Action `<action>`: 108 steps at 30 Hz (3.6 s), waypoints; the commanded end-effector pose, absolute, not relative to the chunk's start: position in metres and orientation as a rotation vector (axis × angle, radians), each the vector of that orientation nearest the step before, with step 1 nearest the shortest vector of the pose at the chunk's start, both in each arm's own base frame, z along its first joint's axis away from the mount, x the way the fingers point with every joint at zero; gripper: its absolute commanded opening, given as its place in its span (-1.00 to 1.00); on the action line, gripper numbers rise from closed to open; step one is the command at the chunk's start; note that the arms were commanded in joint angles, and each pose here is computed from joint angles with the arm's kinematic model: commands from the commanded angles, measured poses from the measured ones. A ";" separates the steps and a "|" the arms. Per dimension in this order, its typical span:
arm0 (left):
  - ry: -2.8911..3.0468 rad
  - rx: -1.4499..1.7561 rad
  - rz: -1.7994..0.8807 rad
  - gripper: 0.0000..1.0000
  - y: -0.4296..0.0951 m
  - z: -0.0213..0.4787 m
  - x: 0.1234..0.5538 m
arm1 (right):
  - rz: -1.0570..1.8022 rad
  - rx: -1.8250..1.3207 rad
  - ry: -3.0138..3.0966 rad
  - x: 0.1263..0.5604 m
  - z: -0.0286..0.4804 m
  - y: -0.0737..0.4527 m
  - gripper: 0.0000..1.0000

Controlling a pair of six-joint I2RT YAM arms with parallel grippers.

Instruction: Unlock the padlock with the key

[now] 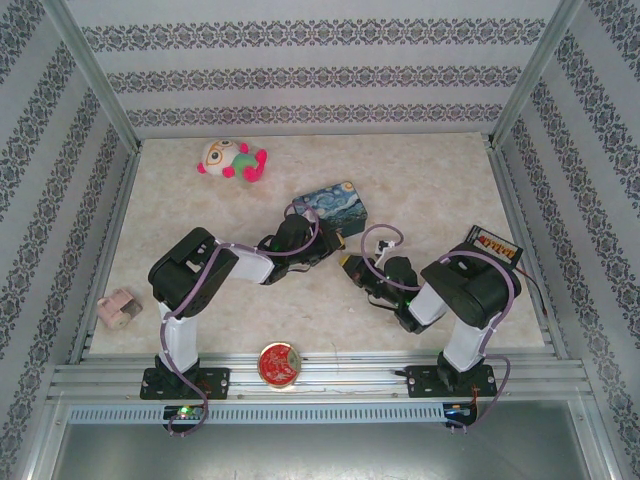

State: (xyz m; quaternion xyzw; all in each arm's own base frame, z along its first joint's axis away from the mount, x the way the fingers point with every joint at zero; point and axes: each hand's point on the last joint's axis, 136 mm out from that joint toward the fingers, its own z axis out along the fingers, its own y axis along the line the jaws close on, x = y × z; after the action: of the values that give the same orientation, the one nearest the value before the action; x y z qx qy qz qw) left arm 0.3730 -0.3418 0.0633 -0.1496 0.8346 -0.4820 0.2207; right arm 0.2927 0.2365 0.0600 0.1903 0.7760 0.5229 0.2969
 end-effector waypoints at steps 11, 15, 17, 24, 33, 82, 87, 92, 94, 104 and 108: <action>2.396 -0.471 -1.332 -1.00 -0.340 0.038 0.361 | 1.478 0.473 1.923 0.314 0.101 0.235 -0.84; 2.392 -0.475 -1.327 -1.00 -0.338 0.039 0.361 | 1.483 0.476 1.915 0.316 0.104 0.231 -0.83; 2.389 -0.473 -1.330 -1.00 -0.338 0.040 0.361 | 1.488 0.473 1.917 0.316 0.104 0.231 -0.81; 2.386 -0.463 -1.347 -1.00 -0.341 0.043 0.361 | 1.510 0.483 1.909 0.319 0.108 0.228 -0.91; 2.377 -0.451 -1.360 -1.00 -0.343 0.047 0.362 | 1.592 0.471 1.894 0.324 0.121 0.228 -0.76; 2.360 -0.420 -1.411 0.03 -0.343 0.035 0.351 | 1.659 0.536 1.982 0.336 0.096 0.227 -1.00; 2.312 -0.460 -1.379 0.44 -0.333 0.042 0.360 | 1.639 0.515 2.015 0.332 0.085 0.229 -1.00; 2.274 -0.472 -1.336 0.53 -0.324 0.053 0.371 | 1.623 0.458 2.021 0.329 0.085 0.234 -1.00; 2.277 -0.481 -1.314 0.50 -0.323 0.054 0.376 | 1.614 0.454 2.024 0.329 0.083 0.233 -1.00; 2.241 -0.501 -1.215 0.16 -0.317 0.056 0.399 | 1.581 0.416 2.035 0.326 0.078 0.233 -1.00; 2.208 -0.499 -1.208 0.16 -0.318 0.062 0.407 | 1.570 0.388 2.032 0.326 0.079 0.234 -1.00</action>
State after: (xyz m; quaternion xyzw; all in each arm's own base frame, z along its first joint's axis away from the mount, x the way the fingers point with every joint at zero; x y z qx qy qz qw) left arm 0.3938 -0.3225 0.0592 -0.1848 0.8251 -0.4657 0.2612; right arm 0.3240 0.2293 0.0665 0.1779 0.7622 0.5757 0.2366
